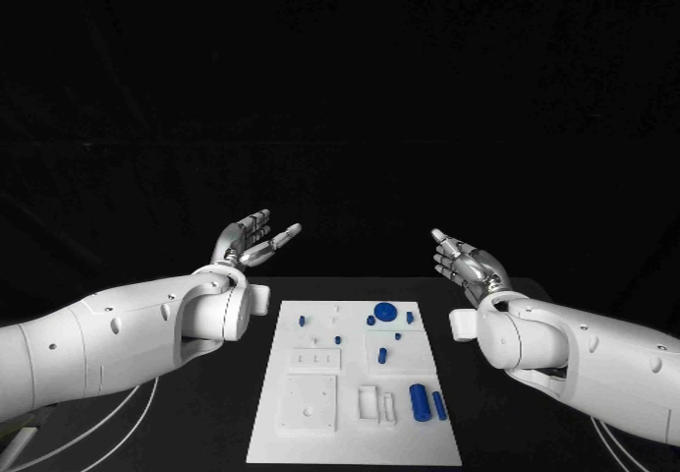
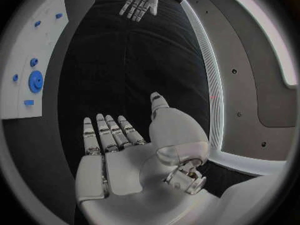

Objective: Assemble the parts on the task board

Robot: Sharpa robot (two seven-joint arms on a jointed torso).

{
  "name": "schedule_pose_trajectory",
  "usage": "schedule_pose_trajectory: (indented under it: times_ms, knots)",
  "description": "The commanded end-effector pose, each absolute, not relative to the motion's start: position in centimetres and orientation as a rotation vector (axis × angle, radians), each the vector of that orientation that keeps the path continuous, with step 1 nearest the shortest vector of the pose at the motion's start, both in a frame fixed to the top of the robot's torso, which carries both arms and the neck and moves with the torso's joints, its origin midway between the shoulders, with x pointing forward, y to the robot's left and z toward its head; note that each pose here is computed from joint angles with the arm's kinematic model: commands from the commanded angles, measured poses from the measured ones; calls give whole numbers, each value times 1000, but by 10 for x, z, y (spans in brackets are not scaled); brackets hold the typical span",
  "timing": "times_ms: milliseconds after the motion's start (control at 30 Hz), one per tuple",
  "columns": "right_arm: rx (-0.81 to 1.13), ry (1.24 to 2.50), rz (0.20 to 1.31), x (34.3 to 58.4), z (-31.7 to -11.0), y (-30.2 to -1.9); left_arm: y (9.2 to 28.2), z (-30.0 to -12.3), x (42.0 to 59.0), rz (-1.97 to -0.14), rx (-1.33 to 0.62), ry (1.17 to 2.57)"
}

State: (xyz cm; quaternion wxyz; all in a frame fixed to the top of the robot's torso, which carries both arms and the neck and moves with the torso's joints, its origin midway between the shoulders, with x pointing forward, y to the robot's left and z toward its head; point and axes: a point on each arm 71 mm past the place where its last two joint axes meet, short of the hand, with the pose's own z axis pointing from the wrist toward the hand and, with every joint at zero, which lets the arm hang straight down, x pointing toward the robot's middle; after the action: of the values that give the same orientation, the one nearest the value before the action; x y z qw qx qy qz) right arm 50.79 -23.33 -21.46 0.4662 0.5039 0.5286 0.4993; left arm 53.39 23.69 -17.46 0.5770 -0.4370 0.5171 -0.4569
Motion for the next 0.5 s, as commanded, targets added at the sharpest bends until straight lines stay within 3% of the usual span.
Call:
schedule_pose_trajectory:
  times_ms: [33, 333, 500]
  knots:
    - [1226, 1476, 1344, 512, -217, -228, 235, -171, 539, -1100, -1005, 1262]
    - [1216, 1544, 1364, 522, -213, -237, 236, -170, 540, -1097, -1001, 1262]
    - [1097, 1570, 1284, 526, -213, -243, 234, -170, 540, -1114, -1002, 1275]
